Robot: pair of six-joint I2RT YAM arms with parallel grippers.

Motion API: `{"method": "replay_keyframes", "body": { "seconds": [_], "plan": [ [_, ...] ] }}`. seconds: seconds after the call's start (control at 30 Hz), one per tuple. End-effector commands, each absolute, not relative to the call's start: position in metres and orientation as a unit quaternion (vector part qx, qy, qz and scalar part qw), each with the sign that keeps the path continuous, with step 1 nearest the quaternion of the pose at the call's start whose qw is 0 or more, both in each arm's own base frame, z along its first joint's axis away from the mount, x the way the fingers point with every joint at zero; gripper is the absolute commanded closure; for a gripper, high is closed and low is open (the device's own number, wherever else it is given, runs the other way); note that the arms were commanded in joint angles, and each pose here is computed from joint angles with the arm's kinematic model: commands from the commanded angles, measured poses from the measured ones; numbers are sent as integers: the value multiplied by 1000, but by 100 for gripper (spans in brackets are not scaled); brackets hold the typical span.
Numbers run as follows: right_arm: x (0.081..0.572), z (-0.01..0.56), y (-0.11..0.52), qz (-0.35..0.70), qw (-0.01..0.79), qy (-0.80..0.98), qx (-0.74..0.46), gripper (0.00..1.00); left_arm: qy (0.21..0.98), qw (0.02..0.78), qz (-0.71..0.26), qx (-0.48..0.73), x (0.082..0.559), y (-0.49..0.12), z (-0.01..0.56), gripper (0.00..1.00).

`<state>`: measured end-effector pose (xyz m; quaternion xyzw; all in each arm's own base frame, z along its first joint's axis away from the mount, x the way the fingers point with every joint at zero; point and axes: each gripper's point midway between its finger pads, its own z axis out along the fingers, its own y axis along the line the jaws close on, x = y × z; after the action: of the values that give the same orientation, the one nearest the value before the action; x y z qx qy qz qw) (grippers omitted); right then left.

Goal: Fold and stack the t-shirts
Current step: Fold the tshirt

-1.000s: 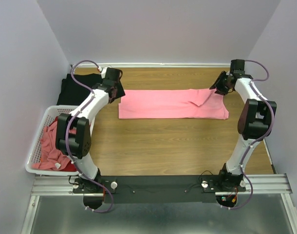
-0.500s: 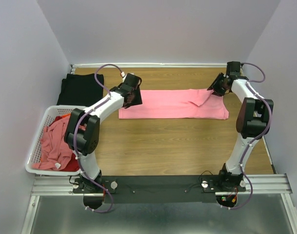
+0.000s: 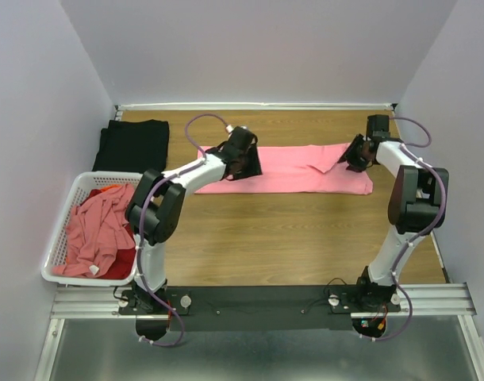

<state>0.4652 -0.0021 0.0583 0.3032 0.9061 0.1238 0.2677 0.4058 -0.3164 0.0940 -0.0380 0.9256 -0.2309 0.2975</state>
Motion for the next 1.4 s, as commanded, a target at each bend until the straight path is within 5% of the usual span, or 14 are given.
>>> {"method": "replay_keyframes", "body": {
  "seconds": [0.0,0.27,0.57,0.83,1.07,1.37],
  "plan": [
    [432,54,-19,70,267,908,315,52,936,288,-166,-117,416,-253,55,39],
    [389,20,-31,20,228,911,344,52,952,248,-91,-153,401,-185,5,39],
    [310,5,-17,24,178,916,359,51,961,198,-48,-187,320,-124,-12,40],
    [244,17,29,124,135,918,351,47,955,210,-44,-203,276,-99,11,39],
    [294,88,41,201,227,900,314,46,934,283,-137,-166,307,-164,102,34],
    [345,118,30,198,283,886,310,46,912,268,-296,-95,303,-326,160,37]
  ]
}}
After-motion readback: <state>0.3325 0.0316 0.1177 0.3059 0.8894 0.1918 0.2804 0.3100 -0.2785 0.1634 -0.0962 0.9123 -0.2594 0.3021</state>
